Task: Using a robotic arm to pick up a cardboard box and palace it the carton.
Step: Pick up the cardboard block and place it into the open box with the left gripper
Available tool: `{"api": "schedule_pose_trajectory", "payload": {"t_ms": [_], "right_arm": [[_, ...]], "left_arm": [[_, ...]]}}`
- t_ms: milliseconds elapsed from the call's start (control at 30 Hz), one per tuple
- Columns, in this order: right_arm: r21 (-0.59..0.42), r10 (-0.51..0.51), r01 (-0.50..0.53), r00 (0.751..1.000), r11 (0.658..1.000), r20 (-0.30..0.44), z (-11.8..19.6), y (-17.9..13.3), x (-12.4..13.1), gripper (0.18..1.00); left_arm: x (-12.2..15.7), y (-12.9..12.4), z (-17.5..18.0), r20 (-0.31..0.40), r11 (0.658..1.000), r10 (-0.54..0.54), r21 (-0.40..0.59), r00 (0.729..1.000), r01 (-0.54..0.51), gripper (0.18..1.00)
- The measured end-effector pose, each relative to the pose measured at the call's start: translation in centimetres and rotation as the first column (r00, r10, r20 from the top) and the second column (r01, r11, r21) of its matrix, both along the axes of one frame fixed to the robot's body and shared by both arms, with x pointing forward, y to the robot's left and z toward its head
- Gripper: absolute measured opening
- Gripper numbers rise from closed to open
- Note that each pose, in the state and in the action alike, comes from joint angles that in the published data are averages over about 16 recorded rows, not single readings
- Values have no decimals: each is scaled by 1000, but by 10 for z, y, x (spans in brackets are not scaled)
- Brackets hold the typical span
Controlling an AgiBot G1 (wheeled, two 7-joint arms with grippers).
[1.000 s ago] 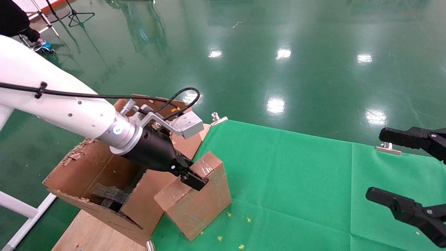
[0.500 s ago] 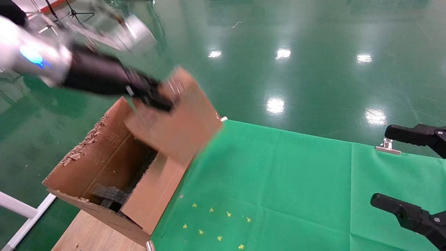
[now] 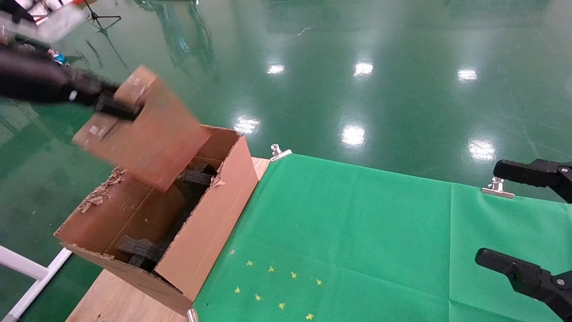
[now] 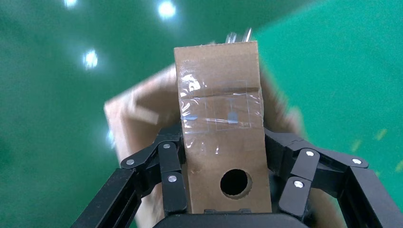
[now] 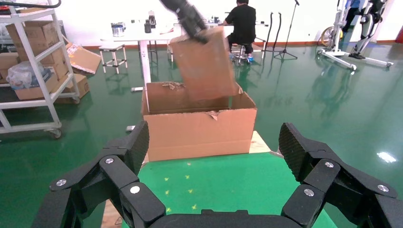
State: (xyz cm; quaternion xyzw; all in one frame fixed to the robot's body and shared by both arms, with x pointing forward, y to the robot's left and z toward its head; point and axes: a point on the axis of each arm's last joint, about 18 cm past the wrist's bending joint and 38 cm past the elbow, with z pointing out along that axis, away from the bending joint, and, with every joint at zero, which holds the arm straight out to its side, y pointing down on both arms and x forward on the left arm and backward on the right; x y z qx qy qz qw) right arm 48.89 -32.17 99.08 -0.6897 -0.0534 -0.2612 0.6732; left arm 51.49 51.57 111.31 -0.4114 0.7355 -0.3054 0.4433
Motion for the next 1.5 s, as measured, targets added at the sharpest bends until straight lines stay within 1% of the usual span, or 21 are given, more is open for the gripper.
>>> {"api": "schedule_pose_trajectory", "payload": {"t_ms": [100, 233, 367, 500, 700, 1000, 1500], "right_arm": [[0, 0, 0, 1000, 1000, 0, 0, 0, 0, 1001], [0, 0, 0, 1000, 1000, 0, 0, 0, 0, 1001], [0, 0, 0, 1000, 1000, 0, 0, 0, 0, 1001], [0, 0, 0, 1000, 1000, 0, 0, 0, 0, 1001], [0, 0, 0, 1000, 1000, 0, 0, 0, 0, 1001], [0, 0, 0, 1000, 1000, 0, 0, 0, 0, 1001], [0, 0, 0, 1000, 1000, 0, 0, 0, 0, 1001]], "left_arm": [[5, 23, -20, -44, 999, 51, -4, 998, -51, 408], [14, 48, -44, -81, 994, 111, -9, 990, -112, 406], [26, 65, -61, -98, 987, 159, -21, 982, -161, 404], [40, 75, -76, -107, 980, 195, -27, 975, -199, 403], [58, 82, -97, -127, 972, 229, -31, 965, -235, 402], [78, 83, -130, -169, 962, 261, -35, 951, -270, 401], [92, 83, -183, -239, 939, 307, -81, 921, -335, 390]]}}
